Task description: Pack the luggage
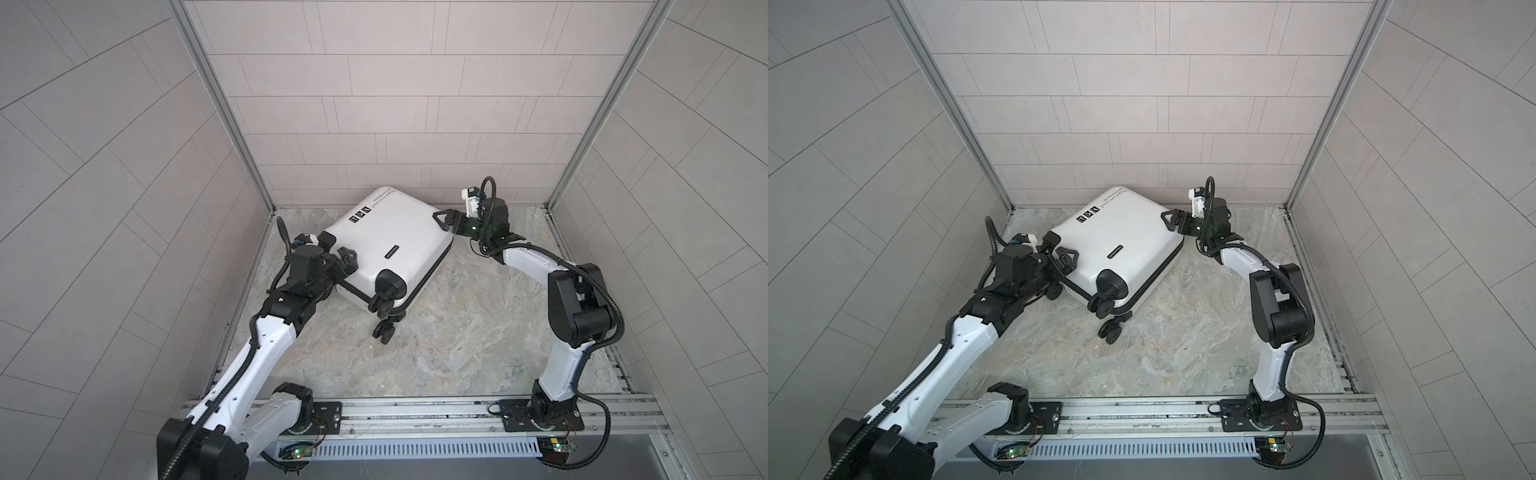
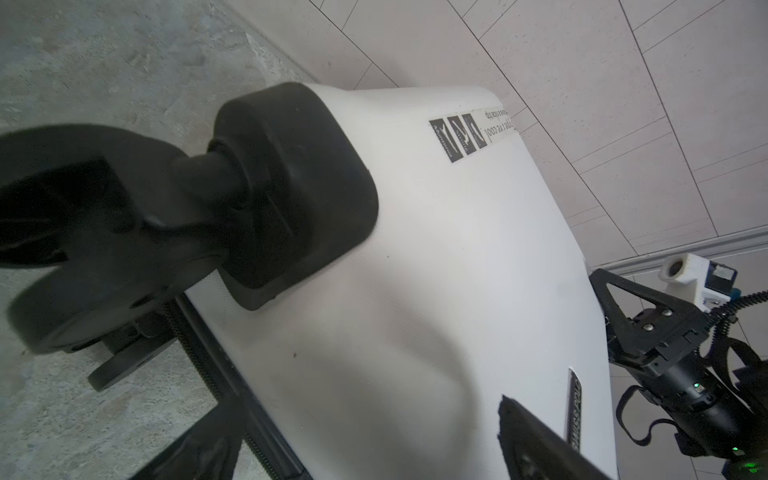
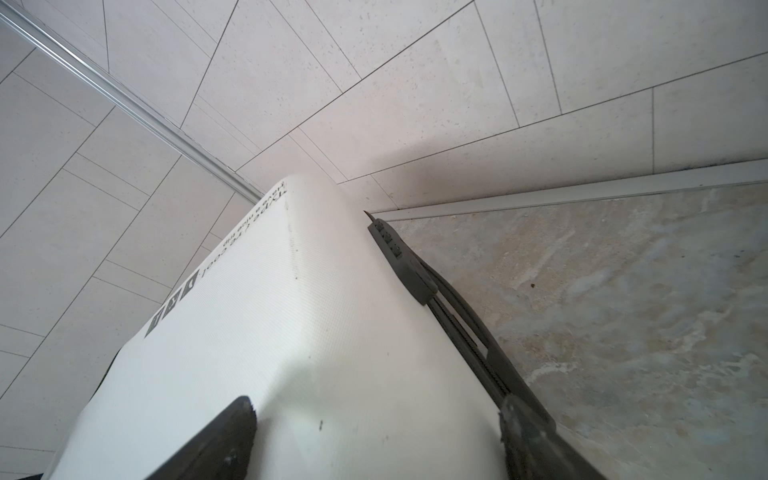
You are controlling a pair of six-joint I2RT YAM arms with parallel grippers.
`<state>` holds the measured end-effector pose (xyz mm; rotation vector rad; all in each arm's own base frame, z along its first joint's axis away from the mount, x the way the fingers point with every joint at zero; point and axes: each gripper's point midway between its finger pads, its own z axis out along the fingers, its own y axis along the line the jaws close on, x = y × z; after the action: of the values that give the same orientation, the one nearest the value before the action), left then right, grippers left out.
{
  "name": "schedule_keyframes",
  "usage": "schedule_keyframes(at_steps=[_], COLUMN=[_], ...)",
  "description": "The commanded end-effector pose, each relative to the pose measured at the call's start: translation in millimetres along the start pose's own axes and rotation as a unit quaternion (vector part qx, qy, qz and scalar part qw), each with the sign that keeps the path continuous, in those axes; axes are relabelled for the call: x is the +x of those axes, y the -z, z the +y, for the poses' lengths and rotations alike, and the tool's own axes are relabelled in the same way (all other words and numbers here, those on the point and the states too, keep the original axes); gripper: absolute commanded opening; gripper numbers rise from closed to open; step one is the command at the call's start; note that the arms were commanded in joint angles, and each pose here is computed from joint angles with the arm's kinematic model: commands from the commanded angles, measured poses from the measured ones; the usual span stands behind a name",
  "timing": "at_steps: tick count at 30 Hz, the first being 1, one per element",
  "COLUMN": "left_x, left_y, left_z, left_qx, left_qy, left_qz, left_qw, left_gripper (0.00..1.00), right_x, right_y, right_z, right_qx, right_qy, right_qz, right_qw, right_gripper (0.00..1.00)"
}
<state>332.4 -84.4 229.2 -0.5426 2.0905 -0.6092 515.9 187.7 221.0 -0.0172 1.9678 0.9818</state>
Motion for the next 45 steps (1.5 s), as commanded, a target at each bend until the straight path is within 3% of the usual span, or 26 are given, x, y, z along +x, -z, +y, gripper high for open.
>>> schedule_keyframes(at_steps=[1,11,20,30,37,45], left_x=[-18.6,-27.2,-32.8,-44.4,-46.4,-54.4], left_y=[15.0,16.4,16.7,26.1,23.3,0.9], left_z=[-3.4,6.7,24.5,31.9,38.4,44.3], left_qx=[-0.008,-0.035,-0.054,-0.079,-0.101,-0.122], left_qy=[-0.011,-0.037,-0.023,-0.038,-0.049,-0.053], left_qz=[-0.027,-0.023,-0.023,-0.031,-0.028,-0.023], left_qw=[1.000,0.998,0.998,0.996,0.993,0.991], left_gripper=[1.00,1.00,1.00,1.00,1.00,1.00], right_x=[17.5,53.1,85.8,27.9,-35.9,-62.4], right_y=[9.5,23.5,39.5,52.3,38.5,-4.5], right_z=[41.8,80.9,116.2,99.8,46.7,24.7], right_qx=[-0.058,-0.085,-0.079,0.021,0.138,0.114], right_qy=[0.002,0.022,0.088,0.124,0.039,-0.041], right_qz=[0.031,0.055,0.094,0.062,-0.004,-0.025], right_qw=[0.998,0.995,0.988,0.990,0.990,0.992], right_gripper=[0.92,0.90,0.89,0.92,0.96,1.00])
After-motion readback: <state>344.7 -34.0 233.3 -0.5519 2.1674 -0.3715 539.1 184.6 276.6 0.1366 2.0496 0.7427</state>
